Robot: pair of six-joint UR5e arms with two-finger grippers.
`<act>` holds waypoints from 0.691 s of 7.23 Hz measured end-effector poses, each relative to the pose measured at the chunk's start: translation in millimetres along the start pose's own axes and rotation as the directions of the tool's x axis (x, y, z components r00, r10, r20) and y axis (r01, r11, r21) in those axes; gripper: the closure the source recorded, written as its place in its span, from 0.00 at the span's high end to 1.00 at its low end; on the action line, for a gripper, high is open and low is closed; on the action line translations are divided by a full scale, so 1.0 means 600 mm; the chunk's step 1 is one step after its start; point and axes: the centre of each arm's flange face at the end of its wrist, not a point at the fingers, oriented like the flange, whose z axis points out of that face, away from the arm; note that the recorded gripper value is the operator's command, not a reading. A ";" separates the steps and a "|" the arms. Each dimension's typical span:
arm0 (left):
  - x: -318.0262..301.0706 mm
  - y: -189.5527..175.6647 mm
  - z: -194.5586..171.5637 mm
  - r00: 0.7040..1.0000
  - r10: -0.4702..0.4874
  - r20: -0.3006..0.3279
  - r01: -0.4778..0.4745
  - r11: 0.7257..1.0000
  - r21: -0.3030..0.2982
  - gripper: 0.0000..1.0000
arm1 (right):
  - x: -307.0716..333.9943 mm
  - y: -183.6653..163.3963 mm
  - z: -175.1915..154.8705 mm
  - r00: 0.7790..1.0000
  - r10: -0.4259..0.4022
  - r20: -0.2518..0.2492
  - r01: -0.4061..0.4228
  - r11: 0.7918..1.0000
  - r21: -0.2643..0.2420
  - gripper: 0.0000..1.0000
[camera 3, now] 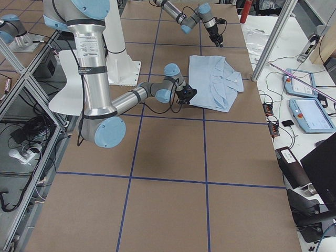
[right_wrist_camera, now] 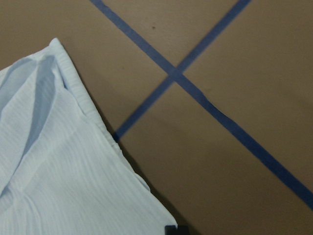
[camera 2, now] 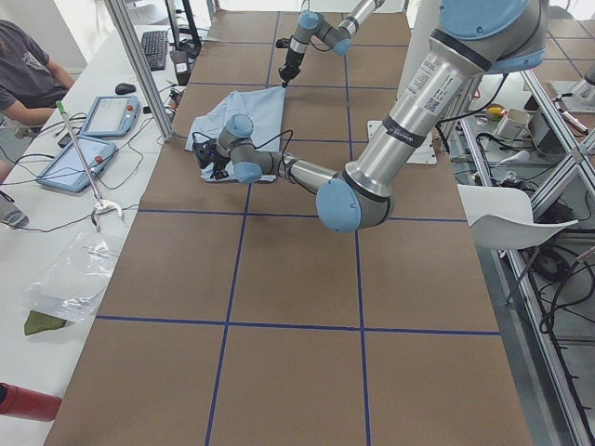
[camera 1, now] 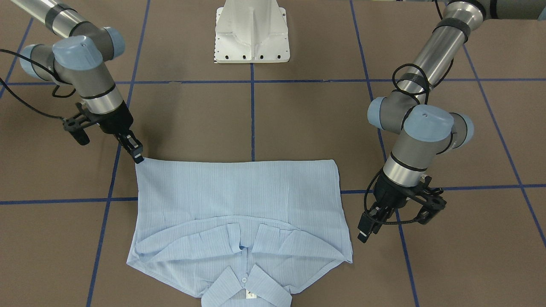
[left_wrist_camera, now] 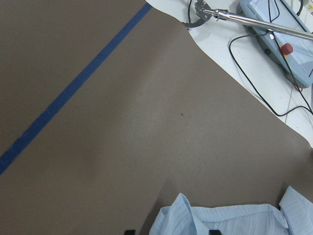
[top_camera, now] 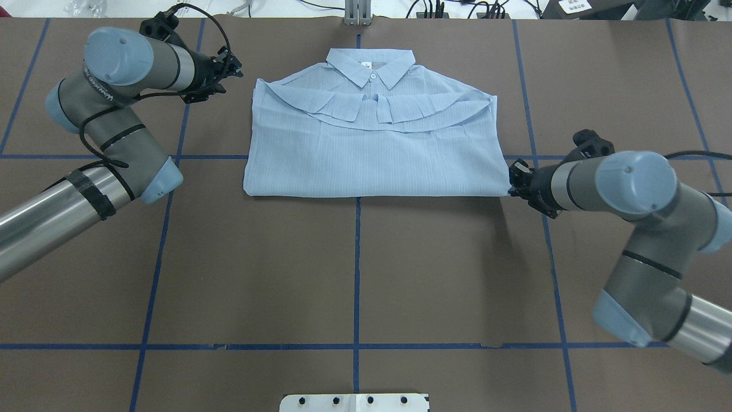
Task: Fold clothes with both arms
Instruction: 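Drag the folded shirt with the right gripper toward the robot, rotating it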
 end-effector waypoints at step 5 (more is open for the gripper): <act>0.000 0.034 -0.067 0.998 -0.006 -0.067 0.004 0.999 -0.032 0.59 | 0.193 0.221 -0.200 0.940 -0.108 -0.322 -0.106 0.807 -0.581 0.44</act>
